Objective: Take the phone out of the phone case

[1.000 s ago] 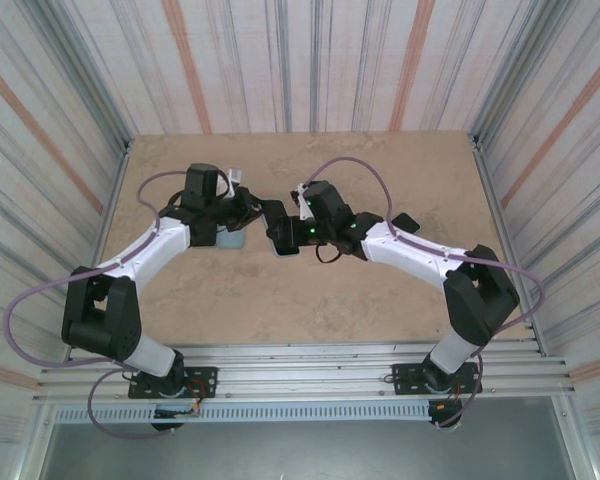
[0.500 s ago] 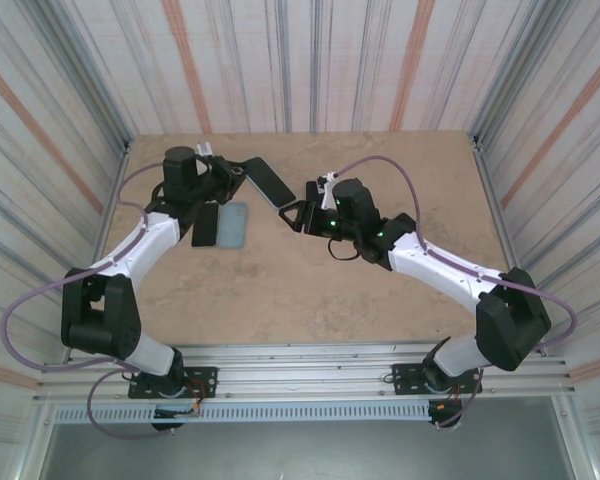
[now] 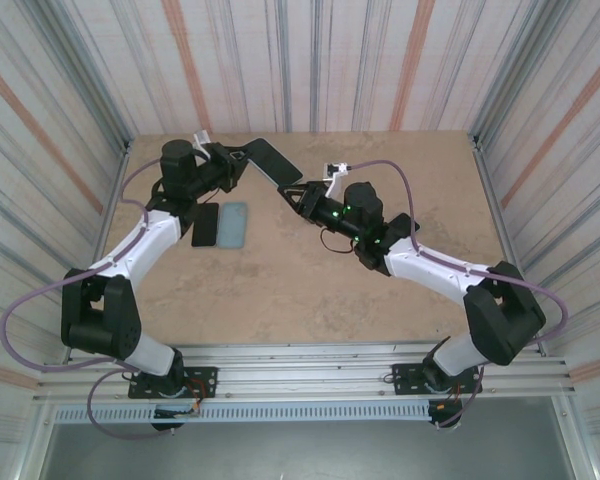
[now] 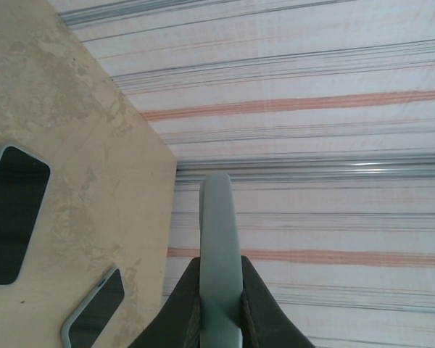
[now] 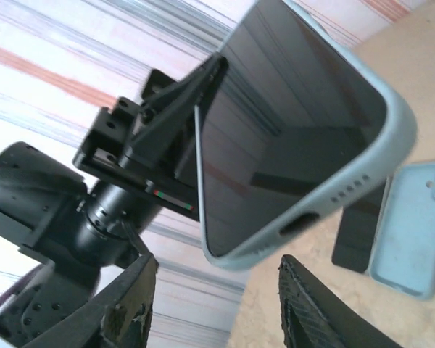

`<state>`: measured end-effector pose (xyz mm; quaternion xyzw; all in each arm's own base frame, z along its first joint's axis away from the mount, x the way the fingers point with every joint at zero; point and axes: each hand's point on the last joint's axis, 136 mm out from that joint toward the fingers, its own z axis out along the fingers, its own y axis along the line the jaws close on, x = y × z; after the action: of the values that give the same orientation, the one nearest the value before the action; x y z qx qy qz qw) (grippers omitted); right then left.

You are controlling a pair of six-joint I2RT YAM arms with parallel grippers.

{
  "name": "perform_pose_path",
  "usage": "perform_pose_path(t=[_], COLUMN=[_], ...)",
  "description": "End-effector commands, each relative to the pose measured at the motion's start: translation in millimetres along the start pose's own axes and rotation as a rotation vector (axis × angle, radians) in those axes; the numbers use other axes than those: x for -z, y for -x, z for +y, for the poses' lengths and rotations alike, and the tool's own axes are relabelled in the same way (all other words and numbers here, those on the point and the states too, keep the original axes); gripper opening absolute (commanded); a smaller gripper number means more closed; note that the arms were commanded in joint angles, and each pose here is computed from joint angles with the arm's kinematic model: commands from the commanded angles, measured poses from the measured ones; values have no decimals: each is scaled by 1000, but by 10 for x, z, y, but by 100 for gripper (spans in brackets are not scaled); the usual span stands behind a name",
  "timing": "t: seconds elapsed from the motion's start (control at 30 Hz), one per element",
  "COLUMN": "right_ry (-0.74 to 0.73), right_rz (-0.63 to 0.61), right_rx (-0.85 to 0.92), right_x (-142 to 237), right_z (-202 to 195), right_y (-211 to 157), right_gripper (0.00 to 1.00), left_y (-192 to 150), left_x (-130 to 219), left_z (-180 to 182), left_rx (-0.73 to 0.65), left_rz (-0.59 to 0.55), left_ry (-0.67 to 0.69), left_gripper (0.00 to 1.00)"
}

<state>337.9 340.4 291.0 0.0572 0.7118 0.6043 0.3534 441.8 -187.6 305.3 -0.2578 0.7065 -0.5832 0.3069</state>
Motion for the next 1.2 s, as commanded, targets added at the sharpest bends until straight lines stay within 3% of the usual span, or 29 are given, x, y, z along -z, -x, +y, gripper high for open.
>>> perform_pose_path(t=[0.0,0.6,1.17], right_ry=[73,149,140], right_rz=[-26,-61,-17], right_rx=[-72,-140,-80], right_x=[-17,-31,-82], right_z=[100,128,-120], right_y=[70,199,105], right_gripper=[43,16,12], left_y=[10,-53,-258], left_x=[62,138,372], left_z=[-493,-699,-1251], left_rx=[-30,30,185], left_rz=[-14,-16,87], left_ry=[-134,-207,-352], left_gripper=[9,9,8])
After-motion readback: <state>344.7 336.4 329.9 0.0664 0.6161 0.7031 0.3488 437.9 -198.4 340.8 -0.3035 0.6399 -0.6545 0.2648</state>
